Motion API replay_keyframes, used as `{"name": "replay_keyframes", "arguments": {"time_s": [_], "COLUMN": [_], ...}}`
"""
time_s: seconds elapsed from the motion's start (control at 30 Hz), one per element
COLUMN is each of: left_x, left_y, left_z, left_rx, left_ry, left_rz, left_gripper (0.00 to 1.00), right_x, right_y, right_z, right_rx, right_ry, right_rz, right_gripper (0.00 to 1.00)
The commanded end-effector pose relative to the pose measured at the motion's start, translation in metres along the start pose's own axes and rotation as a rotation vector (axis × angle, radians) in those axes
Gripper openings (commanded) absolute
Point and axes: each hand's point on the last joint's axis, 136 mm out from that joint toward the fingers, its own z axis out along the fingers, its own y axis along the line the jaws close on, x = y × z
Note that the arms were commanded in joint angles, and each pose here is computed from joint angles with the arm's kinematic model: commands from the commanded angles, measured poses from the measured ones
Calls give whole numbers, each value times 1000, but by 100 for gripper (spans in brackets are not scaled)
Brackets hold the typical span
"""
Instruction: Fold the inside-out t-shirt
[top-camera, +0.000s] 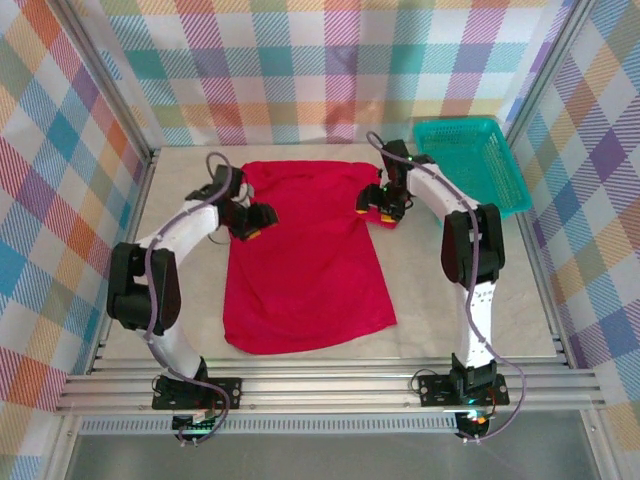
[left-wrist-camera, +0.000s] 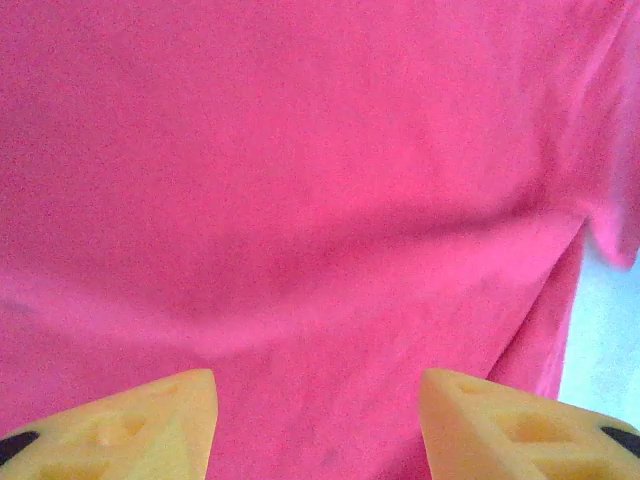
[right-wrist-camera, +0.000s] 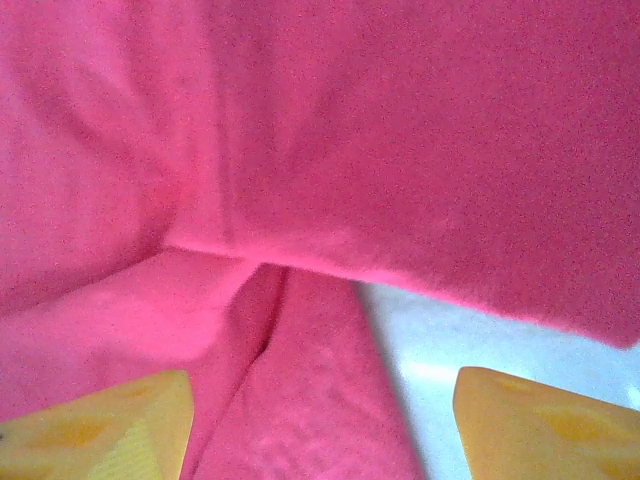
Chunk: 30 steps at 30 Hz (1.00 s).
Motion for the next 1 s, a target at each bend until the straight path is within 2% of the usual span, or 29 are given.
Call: {"name": "replay_keyframes", "arguments": {"time_s": [0.0,0.13,0.23,0.37,0.63,0.77,0.83,0.9,0.97], "left_x": [27,55,67,76,81,87,86,79,70], "left_y": [-20,-11,9,34,66,79,72,48,18], "left_z": [16,38,43,39,0,-9,-11,-17,-25], "left_rx": [99,106,64,39,-78,-121,-85,-7,41], "left_ry": [39,100,122,137,112,109,101,64,2], "left_rz": [-30,-62,-73,-115,-72,-74,-98,-127,-115], "left_gripper": [55,54,53,53,53,53,53,53,53], "right_x": [-19,-38,-49,-60,-111,-108,-96,-85,-79], "right_y": [-8,-14,-20,-32,-37,-23,-13,-3,-2], "right_z": [22,35,43,46,-14,-19,-11,-1,11], "right_rx": [23,51,76,96,97,42,23,-2,-10], "right_ry": [-52,-72,-74,-80,-221,-184,-147,-139,-134], "right_rz": [29,46,50,70,74,47,24,-16,-24], "right_gripper": [70,66,52,0,0,0,25,44,46]}}
